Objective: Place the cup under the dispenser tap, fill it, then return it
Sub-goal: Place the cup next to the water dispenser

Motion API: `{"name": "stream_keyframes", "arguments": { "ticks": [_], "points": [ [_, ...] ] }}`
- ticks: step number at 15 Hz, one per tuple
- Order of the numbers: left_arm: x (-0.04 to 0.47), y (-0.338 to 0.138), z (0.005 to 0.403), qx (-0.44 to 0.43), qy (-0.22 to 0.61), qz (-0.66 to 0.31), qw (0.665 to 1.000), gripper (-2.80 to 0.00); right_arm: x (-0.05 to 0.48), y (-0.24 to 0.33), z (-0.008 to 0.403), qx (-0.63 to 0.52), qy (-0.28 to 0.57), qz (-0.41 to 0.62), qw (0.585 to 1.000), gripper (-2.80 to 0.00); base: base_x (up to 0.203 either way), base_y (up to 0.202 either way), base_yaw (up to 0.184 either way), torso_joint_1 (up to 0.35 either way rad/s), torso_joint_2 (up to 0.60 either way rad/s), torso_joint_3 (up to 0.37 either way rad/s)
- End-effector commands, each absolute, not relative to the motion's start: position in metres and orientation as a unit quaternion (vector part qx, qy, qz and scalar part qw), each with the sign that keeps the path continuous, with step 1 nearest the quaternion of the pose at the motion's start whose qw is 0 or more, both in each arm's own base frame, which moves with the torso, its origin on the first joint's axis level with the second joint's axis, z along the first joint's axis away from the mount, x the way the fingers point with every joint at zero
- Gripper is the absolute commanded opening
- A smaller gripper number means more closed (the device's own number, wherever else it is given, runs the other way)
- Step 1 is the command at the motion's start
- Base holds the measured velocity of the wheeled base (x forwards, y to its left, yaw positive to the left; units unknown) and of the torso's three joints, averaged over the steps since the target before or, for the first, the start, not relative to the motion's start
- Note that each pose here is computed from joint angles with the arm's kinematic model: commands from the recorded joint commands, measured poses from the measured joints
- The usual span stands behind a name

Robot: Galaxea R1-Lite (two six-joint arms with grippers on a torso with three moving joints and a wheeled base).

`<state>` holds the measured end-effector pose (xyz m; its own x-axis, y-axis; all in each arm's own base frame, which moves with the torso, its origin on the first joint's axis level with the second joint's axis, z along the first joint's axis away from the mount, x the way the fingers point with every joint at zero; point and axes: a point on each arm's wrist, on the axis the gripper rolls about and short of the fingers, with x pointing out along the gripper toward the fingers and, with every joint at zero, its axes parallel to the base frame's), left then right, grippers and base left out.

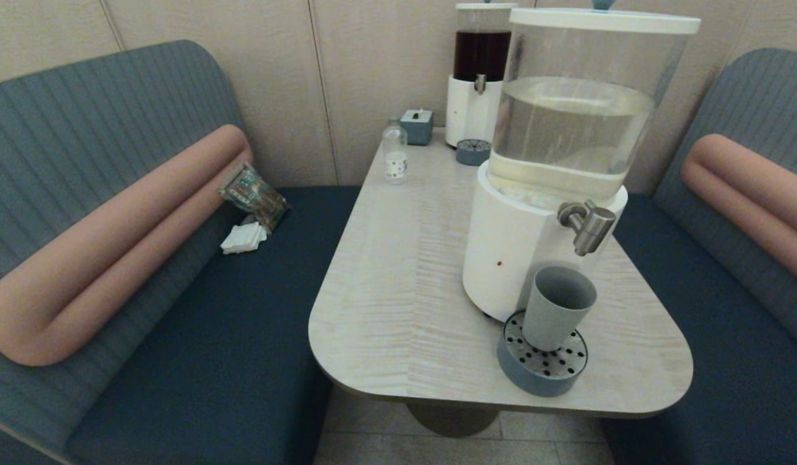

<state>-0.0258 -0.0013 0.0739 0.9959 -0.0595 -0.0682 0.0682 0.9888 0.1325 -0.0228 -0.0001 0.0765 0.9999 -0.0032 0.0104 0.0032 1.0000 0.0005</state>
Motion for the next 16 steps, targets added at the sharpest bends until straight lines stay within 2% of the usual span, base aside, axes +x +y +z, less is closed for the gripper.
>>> {"name": "stream_keyframes", "arguments": {
  "ticks": [1,16],
  "points": [
    [-0.0261,-0.0013,0.0748,0.067,0.031,-0.032,0.997,-2.80,-0.0227,-0.0001,0.0766,0.001,-0.005,-0.002,1.000,-2.80,0.000,0.000,0.000,0.000,0.00,0.000],
    [-0.0254,-0.0012,0.0748,0.064,0.027,-0.030,0.997,-2.80,-0.0228,-0.0001,0.0764,-0.008,-0.005,-0.002,1.000,-2.80,0.000,0.000,0.000,0.000,0.00,0.000]
  ]
}}
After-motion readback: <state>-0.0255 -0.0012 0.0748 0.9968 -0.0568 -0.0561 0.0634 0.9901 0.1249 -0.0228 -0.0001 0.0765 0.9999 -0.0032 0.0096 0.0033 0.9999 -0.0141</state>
